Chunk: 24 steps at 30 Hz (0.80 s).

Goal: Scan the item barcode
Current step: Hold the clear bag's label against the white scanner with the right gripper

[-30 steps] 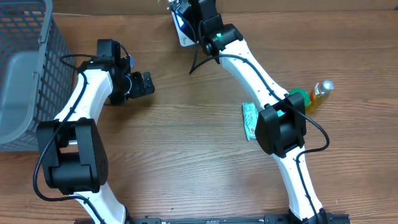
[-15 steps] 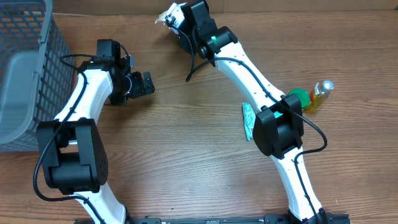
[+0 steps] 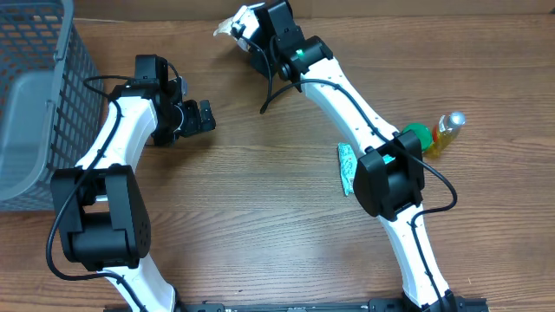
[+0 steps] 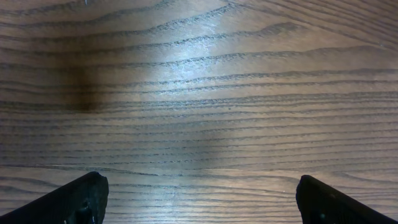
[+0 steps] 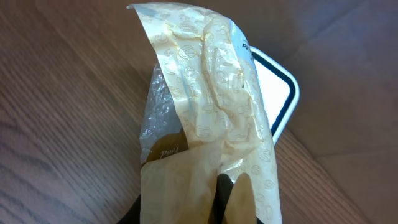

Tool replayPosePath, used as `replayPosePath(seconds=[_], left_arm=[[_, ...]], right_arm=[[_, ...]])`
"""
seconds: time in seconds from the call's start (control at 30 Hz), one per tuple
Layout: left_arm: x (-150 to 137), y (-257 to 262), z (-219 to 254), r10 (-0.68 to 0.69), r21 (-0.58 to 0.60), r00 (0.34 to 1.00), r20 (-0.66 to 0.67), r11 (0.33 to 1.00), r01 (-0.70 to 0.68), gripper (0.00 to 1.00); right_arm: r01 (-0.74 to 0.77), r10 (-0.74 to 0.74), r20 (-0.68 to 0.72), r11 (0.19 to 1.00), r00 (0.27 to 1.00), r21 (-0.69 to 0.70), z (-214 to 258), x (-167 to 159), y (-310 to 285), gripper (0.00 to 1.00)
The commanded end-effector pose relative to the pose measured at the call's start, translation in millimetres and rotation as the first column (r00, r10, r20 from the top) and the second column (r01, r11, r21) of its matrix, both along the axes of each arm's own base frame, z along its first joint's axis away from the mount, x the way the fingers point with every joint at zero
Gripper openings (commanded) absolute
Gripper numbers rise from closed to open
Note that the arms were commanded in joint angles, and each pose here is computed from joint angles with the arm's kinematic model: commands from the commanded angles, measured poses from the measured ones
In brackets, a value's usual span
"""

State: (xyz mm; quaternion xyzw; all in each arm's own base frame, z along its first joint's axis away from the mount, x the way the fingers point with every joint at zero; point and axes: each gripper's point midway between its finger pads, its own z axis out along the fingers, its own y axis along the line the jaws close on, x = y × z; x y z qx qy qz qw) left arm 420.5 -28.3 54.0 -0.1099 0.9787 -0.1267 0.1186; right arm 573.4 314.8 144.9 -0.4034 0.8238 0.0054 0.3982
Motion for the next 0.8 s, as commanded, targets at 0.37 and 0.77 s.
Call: replayPosePath(seconds=[0.37,0.77], left_arm=[[3,1,0,-0.017,0.01,1.0,0.007,1.0,0.017,0.99],[3,1,0,-0.017,0.01,1.0,0.007,1.0,0.017,1.0]], right_arm=[[0.097,-0.081,-0.099,0.981,0.992,0.168,0,7,-9,0.06],[0.156,-0.129,-0.132,0.964,0.983,0.216,1,8,-9,0.06]])
